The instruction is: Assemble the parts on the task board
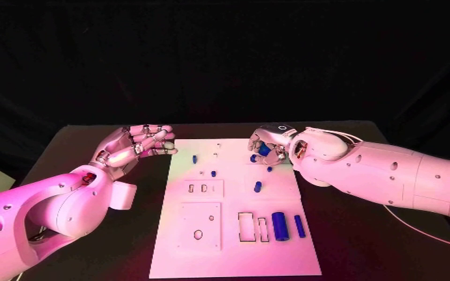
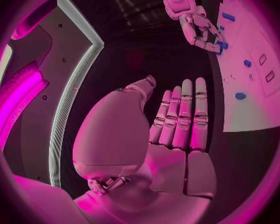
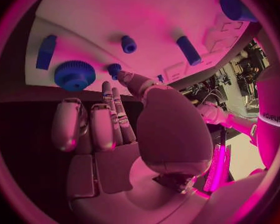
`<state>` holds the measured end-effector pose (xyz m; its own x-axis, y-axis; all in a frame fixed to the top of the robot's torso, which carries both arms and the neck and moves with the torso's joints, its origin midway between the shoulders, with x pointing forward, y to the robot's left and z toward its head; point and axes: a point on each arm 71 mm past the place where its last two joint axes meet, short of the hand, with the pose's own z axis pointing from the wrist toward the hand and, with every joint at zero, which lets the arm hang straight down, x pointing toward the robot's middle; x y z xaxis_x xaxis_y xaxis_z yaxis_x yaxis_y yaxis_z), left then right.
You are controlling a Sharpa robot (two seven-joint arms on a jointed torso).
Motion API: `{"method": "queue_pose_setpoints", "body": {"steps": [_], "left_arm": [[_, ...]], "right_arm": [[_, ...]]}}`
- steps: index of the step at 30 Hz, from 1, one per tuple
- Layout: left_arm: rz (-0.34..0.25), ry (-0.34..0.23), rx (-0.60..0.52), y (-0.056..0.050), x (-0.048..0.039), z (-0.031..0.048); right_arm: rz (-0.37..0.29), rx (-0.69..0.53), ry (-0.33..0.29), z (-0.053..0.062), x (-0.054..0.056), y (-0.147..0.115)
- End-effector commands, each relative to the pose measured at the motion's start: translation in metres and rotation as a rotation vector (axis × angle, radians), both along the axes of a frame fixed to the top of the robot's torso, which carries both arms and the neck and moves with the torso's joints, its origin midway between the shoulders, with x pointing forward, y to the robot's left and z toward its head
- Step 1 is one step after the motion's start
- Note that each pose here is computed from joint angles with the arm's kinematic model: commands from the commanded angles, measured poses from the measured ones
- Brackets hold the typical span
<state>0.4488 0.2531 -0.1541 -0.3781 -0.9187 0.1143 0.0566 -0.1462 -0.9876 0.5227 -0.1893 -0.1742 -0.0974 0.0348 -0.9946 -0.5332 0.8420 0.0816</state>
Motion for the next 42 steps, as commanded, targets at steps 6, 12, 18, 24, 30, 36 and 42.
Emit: {"method": "queue_pose_setpoints", "body": {"steps": [6, 12, 18, 24, 30, 36, 42], "left_arm": [[-0.017, -0.007, -0.008, -0.001, 0.0003, 0.0025], [-0.015, -0.007, -0.008, 0.000, 0.0010, 0.0026], [-0.015, -0.006, -0.008, 0.000, 0.0011, 0.0026], [-0.015, -0.005, -0.008, 0.000, 0.0012, 0.0025], [-0.015, -0.003, -0.008, 0.000, 0.0018, 0.0022], [-0.013, -0.002, -0.008, 0.001, 0.0028, 0.0017], [-0.011, -0.002, -0.008, 0.002, 0.0034, 0.0015]], "right_arm": [[0.006, -0.032, 0.017, -0.003, 0.000, 0.002], [0.009, -0.032, 0.024, -0.004, 0.000, 0.003], [0.008, -0.041, 0.035, -0.006, 0.000, 0.003], [0.008, -0.047, 0.038, -0.007, 0.000, 0.004], [0.003, -0.044, 0.015, -0.005, 0.000, 0.005], [0.000, -0.008, -0.046, 0.000, -0.002, 0.007], [0.001, 0.024, -0.089, 0.007, -0.005, 0.013]]}}
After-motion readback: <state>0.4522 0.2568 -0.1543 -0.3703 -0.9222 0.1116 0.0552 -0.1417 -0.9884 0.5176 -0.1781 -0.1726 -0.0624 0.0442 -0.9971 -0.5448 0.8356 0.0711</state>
